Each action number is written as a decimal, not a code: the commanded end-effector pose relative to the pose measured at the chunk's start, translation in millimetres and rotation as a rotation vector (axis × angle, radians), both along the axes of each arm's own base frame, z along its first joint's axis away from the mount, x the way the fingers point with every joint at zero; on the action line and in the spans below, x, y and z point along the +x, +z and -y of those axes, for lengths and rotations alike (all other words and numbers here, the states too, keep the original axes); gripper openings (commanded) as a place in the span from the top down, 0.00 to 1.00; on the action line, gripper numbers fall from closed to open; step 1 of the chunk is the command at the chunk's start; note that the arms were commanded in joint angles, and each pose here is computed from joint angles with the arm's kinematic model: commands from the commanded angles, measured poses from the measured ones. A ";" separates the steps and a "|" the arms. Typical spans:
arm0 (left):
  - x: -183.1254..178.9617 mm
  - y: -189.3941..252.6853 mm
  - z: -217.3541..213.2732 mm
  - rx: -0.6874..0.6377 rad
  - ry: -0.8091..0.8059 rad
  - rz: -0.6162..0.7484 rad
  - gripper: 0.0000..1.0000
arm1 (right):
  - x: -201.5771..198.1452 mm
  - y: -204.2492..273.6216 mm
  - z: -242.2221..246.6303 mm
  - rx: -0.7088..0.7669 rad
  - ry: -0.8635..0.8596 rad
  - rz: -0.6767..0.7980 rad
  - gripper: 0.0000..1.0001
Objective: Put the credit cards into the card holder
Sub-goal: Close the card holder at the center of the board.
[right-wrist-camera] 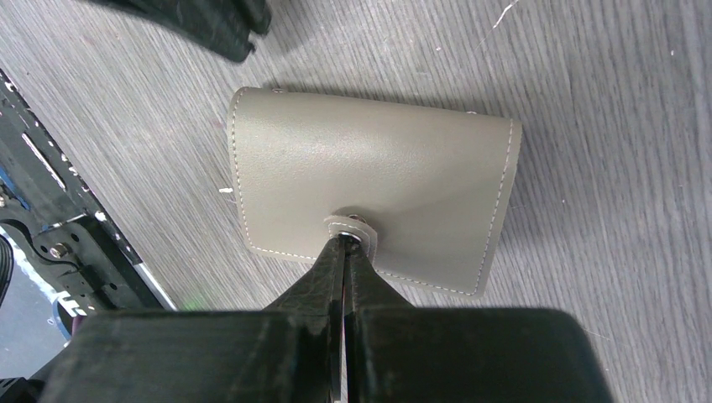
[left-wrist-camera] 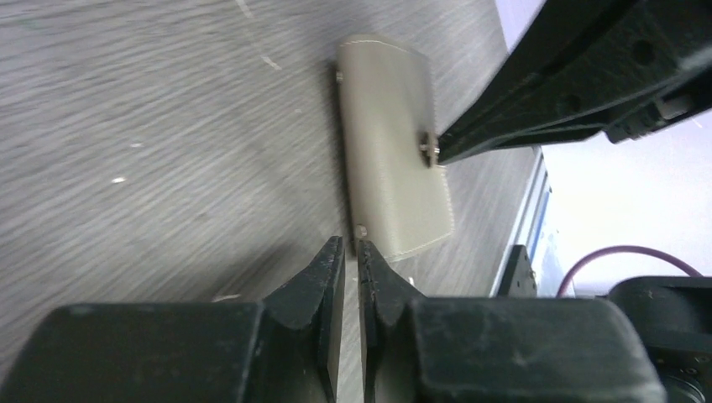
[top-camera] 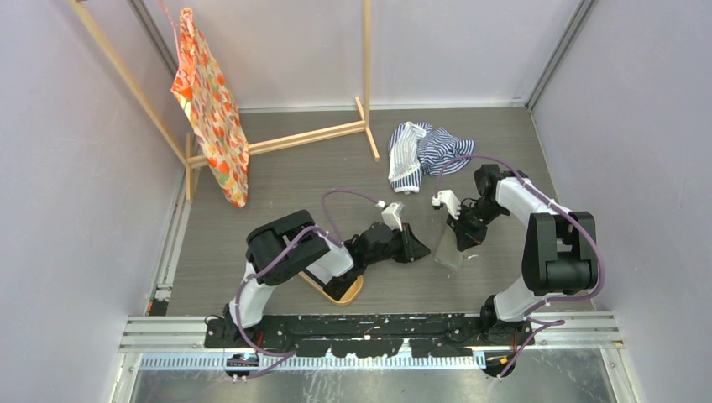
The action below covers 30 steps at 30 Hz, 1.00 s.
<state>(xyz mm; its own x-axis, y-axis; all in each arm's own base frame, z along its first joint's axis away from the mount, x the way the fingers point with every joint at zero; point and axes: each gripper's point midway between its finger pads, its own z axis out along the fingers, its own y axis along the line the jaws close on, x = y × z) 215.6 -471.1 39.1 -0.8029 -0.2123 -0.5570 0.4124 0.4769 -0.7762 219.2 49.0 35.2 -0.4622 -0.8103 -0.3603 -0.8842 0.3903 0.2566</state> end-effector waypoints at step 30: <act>7.8 34.3 75.3 -0.274 -0.097 -0.026 0.88 | 3.4 -17.1 -3.5 0.016 0.032 0.010 0.99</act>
<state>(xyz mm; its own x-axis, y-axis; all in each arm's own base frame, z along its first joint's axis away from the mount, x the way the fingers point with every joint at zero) 214.9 -541.0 63.2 -0.8470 -0.2408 -0.4739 0.4222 0.2371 -0.8750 219.2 49.0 35.1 -0.4596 -0.8111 -0.3617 -0.8856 0.3877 0.2558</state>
